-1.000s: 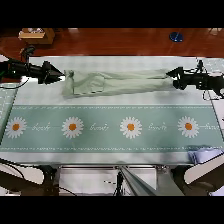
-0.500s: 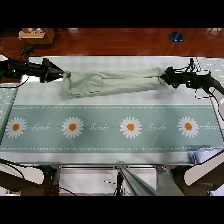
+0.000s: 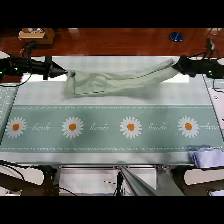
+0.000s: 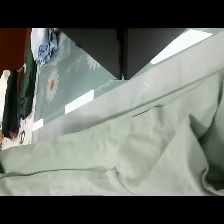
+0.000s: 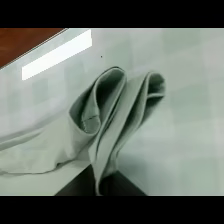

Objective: Fold the shirts.

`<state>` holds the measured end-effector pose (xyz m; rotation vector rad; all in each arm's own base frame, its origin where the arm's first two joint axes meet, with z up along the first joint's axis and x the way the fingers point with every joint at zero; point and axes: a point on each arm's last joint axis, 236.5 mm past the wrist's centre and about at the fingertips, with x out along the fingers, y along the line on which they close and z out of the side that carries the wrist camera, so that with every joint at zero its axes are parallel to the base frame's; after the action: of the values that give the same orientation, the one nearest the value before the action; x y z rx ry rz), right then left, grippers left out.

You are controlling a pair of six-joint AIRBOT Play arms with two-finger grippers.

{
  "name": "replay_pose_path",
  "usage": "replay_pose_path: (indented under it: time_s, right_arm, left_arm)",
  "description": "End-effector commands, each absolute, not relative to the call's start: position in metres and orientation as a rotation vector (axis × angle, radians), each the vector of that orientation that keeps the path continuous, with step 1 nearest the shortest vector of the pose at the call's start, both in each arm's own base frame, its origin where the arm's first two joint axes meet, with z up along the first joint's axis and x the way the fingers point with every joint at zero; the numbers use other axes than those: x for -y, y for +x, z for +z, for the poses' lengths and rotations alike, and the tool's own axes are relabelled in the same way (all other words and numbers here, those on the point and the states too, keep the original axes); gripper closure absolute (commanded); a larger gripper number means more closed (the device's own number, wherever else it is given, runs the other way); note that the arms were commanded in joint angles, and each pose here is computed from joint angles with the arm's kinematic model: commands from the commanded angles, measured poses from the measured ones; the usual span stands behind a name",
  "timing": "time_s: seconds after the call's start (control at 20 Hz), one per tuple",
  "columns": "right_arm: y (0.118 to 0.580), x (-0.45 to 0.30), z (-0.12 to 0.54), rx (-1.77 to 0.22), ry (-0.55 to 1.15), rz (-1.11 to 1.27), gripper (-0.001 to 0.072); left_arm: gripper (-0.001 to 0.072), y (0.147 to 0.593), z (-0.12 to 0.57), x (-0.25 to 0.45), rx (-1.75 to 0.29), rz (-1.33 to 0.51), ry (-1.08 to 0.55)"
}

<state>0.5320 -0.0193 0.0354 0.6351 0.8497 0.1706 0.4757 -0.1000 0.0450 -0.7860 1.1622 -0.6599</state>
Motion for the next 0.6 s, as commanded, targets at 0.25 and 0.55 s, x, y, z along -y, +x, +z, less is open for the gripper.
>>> replay_pose_path:
  time_s: [0.25, 0.55]
  right_arm:
    - [0.477, 0.040, 0.121, -0.813, 0.467, 0.140, 0.0676]
    - [0.457, 0.027, 0.124, -0.875, 0.466, 0.181, 0.0676]
  left_arm:
    - [0.0690, 0.446, 0.051, 0.213, -1.231, -0.850, -0.669]
    - [0.0690, 0.423, 0.048, 0.301, -1.221, -0.928, -0.578]
